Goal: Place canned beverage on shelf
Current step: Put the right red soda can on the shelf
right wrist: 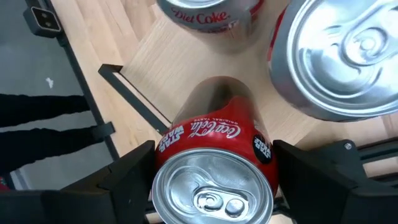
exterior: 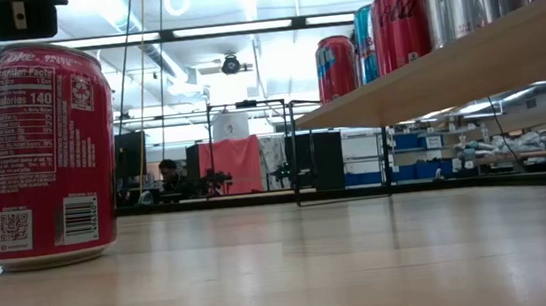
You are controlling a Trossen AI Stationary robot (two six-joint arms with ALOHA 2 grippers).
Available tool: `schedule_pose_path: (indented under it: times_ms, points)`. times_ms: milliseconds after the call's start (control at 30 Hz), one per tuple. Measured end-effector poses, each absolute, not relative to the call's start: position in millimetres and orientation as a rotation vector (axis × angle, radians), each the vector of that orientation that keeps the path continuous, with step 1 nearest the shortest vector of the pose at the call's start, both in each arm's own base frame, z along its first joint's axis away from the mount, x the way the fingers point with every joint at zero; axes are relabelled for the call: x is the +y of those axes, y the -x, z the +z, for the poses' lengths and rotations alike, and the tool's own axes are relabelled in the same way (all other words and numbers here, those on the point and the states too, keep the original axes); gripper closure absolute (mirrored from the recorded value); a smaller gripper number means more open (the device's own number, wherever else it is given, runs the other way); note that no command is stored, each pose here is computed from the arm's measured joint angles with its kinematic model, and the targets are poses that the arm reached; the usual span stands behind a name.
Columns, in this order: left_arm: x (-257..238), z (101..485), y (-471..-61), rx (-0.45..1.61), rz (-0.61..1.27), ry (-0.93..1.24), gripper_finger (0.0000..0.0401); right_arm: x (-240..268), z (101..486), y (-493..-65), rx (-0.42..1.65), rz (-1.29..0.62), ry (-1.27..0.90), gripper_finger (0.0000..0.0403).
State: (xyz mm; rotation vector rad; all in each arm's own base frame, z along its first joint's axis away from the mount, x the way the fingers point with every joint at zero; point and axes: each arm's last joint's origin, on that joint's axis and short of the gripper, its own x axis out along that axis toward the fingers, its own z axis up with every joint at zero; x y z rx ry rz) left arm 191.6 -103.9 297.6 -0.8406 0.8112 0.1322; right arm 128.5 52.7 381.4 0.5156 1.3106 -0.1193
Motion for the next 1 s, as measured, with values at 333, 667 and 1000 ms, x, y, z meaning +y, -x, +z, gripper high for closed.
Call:
schedule_pose_path:
  times_ms: [333, 667, 1000]
  points:
    - [-103.9, 297.6, -191.6, 0.811, 0.132, 0.841, 0.0257, 52.4, 370.6, -127.5, 1.331, -0.109, -0.493, 0.0096]
    - [-103.9, 297.6, -191.6, 0.811, 0.138, 0.855, 0.0257, 47.1, 368.4, -112.8, 1.325, -0.135, -0.555, 0.0096]
    - [-103.9, 297.6, -191.6, 0.811, 0.139, 0.856, 0.0257, 44.2, 369.6, -107.2, 1.305, -0.155, -0.556, 0.0096]
